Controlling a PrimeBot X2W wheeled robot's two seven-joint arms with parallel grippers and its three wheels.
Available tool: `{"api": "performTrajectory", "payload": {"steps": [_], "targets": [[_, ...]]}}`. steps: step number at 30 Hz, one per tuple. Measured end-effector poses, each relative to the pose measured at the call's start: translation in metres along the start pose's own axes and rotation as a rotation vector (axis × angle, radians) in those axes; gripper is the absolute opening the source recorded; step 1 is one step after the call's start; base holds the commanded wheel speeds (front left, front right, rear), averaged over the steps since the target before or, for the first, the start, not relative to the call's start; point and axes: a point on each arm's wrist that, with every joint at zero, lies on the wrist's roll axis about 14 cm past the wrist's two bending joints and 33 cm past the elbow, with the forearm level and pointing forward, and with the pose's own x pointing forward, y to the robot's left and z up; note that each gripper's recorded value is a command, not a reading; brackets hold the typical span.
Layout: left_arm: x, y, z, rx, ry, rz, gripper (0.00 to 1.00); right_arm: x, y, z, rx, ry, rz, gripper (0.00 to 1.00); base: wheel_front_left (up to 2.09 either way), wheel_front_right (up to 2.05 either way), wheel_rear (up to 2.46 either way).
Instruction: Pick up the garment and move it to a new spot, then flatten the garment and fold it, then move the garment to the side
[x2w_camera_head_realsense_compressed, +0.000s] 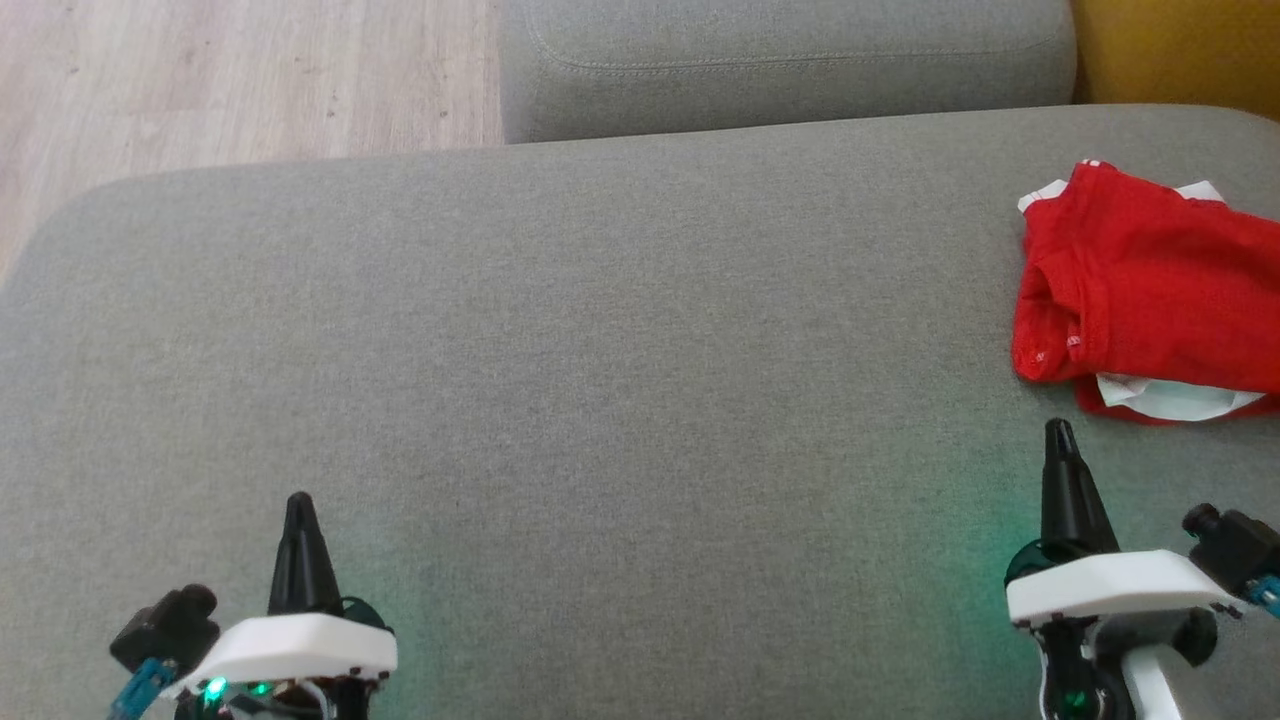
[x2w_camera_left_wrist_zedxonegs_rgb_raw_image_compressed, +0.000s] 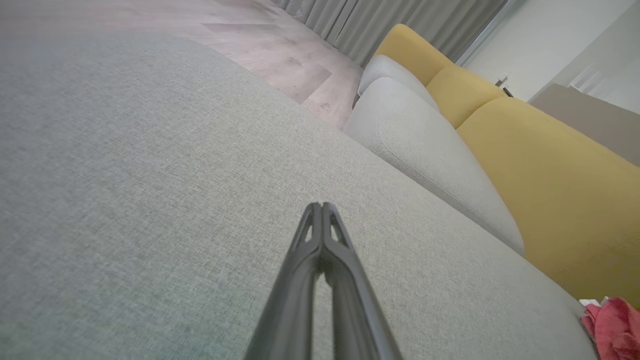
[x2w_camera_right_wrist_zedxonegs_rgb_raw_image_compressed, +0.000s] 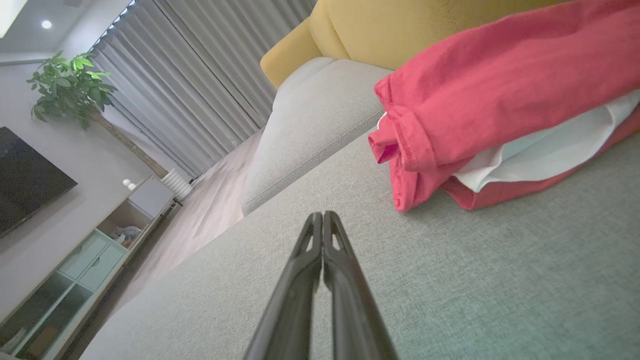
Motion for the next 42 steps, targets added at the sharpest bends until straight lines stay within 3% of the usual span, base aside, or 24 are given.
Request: {"api": "performTrajectory", "payload": {"steps": [42], "targets": [[-0.001, 0.001, 0.015, -0.445, 0.010, -0.014, 0.00, 0.001, -0.009, 0.016, 0.462, -0.021, -0.041, 0.00, 0.00, 0.00, 0.00]]}}
